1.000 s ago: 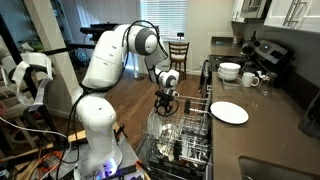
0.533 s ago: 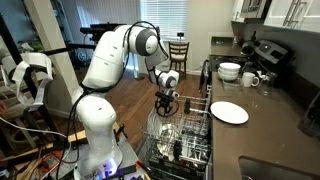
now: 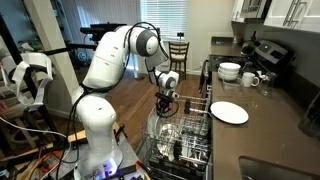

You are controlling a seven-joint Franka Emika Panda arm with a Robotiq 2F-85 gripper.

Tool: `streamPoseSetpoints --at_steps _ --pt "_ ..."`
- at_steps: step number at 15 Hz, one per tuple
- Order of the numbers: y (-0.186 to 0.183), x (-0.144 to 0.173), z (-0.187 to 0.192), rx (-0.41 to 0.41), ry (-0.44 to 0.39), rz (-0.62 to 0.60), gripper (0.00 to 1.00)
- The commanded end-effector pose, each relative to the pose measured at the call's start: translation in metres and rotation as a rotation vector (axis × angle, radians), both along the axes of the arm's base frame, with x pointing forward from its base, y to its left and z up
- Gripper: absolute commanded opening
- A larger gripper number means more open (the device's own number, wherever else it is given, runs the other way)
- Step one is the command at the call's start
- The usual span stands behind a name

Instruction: Pick up the plate from the kitchen plates holder and put it on top of the other plate on the shelf

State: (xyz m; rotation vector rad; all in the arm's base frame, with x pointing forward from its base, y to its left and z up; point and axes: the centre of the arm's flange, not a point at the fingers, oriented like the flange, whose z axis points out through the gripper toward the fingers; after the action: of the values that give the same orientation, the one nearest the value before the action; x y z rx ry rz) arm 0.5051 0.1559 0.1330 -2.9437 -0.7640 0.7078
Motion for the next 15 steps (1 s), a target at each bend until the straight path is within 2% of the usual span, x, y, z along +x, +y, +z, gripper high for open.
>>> streamPoseSetpoints --at_steps 1,2,3,4,5,7,15 --pt "-0.002 0.0 0.006 0.024 0.022 0.019 0.28" --pt "-0.002 0.0 0.007 0.024 0.021 0.023 0.04" --pt "-0.002 0.0 0.008 0.023 0.023 0.024 0.21" --pt "-0.002 0.0 0.008 0.022 0.024 0.029 0.05" --pt "-0.002 0.0 0.009 0.027 0.028 0.028 0.07" --pt "-0.002 0.0 0.015 0.036 0.046 0.016 0.0" --pt "0.003 0.001 0.06 0.018 0.119 0.0 0.02"
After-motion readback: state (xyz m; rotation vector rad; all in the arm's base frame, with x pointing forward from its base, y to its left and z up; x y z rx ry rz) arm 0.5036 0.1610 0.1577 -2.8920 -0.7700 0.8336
